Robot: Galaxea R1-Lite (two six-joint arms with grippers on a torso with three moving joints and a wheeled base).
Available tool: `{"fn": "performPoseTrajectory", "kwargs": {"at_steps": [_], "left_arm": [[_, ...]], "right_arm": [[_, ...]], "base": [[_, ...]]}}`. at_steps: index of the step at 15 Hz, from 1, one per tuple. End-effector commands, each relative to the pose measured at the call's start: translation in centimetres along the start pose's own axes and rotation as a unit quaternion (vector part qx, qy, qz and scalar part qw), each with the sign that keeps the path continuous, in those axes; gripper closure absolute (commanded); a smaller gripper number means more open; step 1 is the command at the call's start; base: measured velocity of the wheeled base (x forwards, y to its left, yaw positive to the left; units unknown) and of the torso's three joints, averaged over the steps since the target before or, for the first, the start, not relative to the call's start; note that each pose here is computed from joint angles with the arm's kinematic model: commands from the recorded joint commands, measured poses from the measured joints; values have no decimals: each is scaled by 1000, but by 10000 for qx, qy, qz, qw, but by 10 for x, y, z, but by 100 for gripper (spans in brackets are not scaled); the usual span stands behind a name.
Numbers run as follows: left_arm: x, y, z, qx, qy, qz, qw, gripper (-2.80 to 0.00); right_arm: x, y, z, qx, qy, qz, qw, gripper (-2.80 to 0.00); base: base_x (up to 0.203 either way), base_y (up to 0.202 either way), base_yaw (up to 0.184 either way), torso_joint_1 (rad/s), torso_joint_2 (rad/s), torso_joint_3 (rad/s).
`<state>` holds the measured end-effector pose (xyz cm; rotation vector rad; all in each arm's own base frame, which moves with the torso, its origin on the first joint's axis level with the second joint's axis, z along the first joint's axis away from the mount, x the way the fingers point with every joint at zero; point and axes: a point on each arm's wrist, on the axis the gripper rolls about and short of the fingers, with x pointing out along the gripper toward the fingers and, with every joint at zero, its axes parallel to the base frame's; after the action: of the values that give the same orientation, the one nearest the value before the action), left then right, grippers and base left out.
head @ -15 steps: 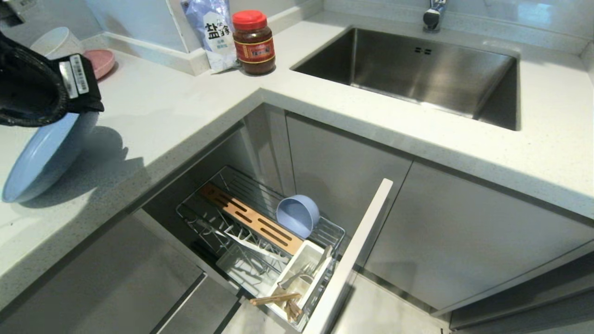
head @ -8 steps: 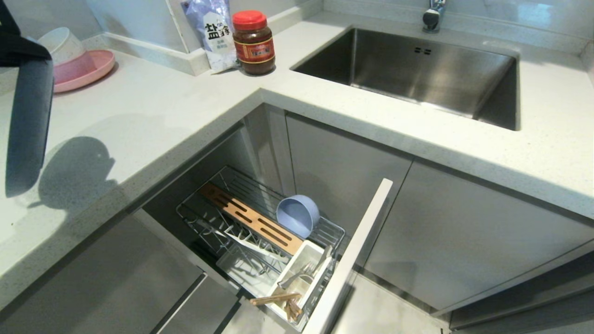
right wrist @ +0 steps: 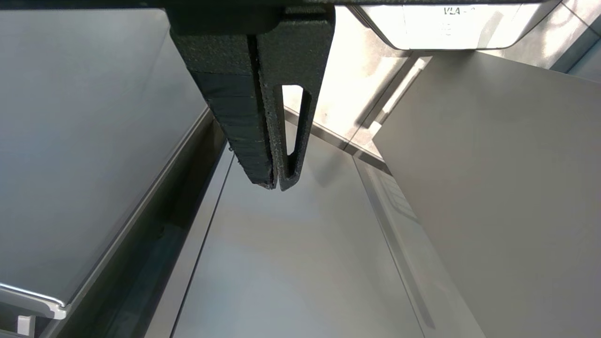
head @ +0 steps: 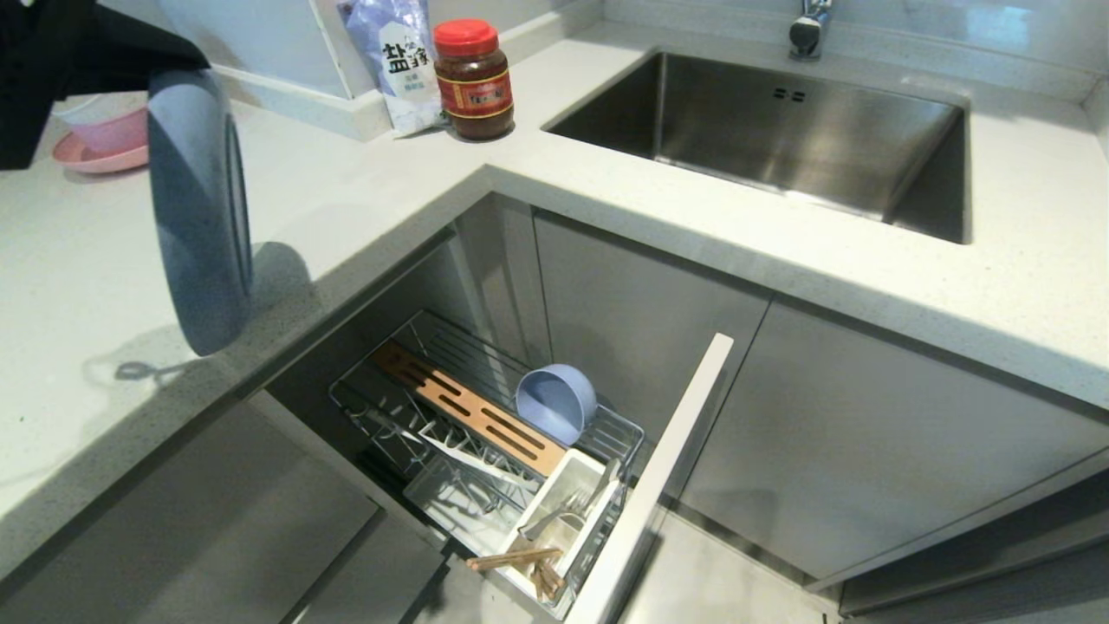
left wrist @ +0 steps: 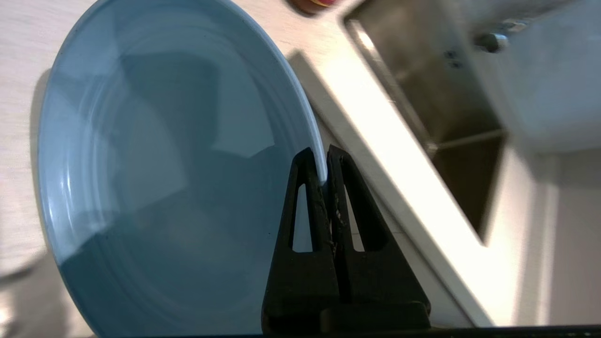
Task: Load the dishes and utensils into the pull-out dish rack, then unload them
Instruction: Pick up the plate and place it in the cupboard
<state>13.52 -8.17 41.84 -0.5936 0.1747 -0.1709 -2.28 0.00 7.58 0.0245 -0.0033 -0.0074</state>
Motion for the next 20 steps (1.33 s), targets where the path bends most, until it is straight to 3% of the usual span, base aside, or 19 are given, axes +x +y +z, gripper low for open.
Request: {"fn": "performPoseTrajectory", "kwargs": {"at_steps": [1,7,12,17,19,20], "left_arm": [[9,-10,-14,-136,-14,-380,9992,0],[16,-41,-58,-300,-148,-650,9973,0],[55,-75,-136,32,-418,187,9989,0],[84,-73,-189,151,-527,506,9972,0],[90,-71,-200,11,-573,481,9972,0],[90,-71,-201,-233,-651,395,9968,0]], "right_arm": [[0,0,0,0,-15,-1,10000,0],[0,0,0,0,-15,6,10000,0],[0,0,0,0,-15,1,10000,0],[0,0,0,0,-15,7,10000,0],[0,0,0,0,-15,2,10000,0],[0,0,0,0,-15,5,10000,0]], "base": [[0,0,0,0,0,0],[0,0,0,0,0,0],[0,0,0,0,0,0],[0,0,0,0,0,0],[0,0,0,0,0,0],[0,0,0,0,0,0]]}}
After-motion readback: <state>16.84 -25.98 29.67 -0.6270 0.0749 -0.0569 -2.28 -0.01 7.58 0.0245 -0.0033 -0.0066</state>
